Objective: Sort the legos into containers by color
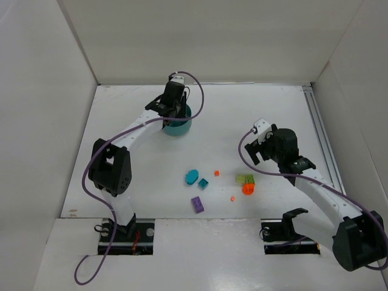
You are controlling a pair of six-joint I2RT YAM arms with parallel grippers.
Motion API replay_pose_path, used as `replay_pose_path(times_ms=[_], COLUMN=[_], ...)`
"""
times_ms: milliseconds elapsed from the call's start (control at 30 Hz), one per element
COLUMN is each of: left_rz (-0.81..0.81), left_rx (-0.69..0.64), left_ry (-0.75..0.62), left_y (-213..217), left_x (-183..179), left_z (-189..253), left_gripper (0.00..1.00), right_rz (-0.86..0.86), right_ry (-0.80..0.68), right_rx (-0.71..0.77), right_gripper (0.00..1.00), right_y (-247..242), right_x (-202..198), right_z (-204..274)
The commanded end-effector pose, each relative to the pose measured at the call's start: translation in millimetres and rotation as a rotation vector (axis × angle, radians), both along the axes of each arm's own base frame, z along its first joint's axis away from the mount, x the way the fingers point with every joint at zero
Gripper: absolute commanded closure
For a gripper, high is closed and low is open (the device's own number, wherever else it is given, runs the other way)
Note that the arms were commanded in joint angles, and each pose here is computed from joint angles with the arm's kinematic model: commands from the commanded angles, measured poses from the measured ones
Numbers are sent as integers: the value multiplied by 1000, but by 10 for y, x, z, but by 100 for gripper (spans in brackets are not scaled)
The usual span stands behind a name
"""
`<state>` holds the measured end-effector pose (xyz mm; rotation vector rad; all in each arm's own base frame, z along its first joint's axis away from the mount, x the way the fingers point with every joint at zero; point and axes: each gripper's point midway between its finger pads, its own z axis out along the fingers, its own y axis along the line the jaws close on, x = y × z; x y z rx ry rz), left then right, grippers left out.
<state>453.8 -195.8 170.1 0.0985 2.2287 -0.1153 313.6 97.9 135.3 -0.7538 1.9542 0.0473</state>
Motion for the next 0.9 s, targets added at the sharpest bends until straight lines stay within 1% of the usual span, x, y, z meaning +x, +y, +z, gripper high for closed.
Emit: replay_pose_path(times_ms=[0, 100, 133, 267, 400, 500, 567, 633, 667, 700, 733, 800, 833, 867], left_rz=[24, 24, 24, 17, 17, 8, -17, -32, -45, -75, -87, -133, -127, -121], left_rx=[-1, -1, -1, -2, -1, -16, -38, -63, -72, -97, -103, -155, -171, -205], left_ry=[-33, -33, -33, -22, -22, -35, -35, -32, -27, -19, -10, 17, 43, 66], left_y=[-3, -3, -3, -11, -10, -23, -59, -72, -81, -137, -132, -262, -217, -298], left_x=[48, 48, 48, 28, 28, 12, -38, -118, -164, -288, -357, -560, -703, -840], left_z=[62, 62, 62, 45, 44, 129, 179, 215, 217, 215, 198, 155, 78, 36], left_gripper=[68, 60, 55, 48, 48, 48, 44, 40, 35, 24, 19, 16, 16, 15], right_rz=[-15, -15, -15, -2, -2, 6, 6, 6, 6, 15, 27, 35, 35, 30], right_ry=[-37, -28, -28, -30, -30, -29, -29, -29, -29, -27, -25, -29, -20, -26], right_rx=[1, -2, -2, -5, -5, 0, 0, 0, 0, 5, 11, 27, 25, 36], right_gripper=[0, 0, 0, 0, 0, 0, 0, 0, 0, 0, 0, 0, 0, 0], right_y=[-33, -32, -32, -20, -20, -4, -4, -4, -4, 13, 36, 62, 57, 59], right_x=[49, 52, 52, 49, 49, 44, 44, 44, 44, 39, 31, 19, 2, -4], right_z=[100, 71, 71, 72, 72, 72, 72, 72, 72, 73, 73, 101, 60, 91])
